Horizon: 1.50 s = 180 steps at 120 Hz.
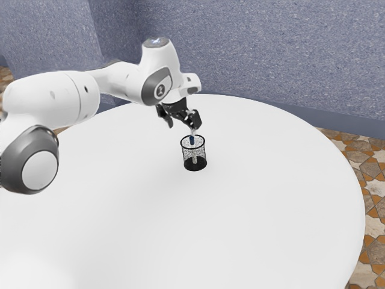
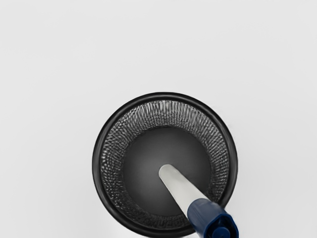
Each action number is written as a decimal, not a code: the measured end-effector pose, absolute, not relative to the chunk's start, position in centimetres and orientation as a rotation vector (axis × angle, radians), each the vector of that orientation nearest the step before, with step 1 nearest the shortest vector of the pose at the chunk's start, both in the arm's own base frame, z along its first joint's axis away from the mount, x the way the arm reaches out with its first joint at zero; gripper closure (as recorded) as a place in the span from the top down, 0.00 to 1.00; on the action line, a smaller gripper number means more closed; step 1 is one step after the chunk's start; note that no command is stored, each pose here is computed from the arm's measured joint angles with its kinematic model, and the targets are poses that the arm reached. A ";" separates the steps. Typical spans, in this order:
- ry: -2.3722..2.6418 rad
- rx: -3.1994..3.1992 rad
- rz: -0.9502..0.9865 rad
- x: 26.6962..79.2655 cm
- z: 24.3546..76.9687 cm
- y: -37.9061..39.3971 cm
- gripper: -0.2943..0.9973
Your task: Take the marker out of the pen holder and place it to the left of the pen holder.
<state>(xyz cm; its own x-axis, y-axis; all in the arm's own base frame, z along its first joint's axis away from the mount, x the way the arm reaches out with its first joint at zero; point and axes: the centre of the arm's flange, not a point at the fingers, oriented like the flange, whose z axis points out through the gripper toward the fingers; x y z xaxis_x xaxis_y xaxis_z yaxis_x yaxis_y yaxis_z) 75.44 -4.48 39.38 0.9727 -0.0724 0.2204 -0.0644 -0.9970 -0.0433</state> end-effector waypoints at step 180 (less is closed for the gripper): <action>0.027 -3.122 -0.431 73.0 40.4 -6.5 0.17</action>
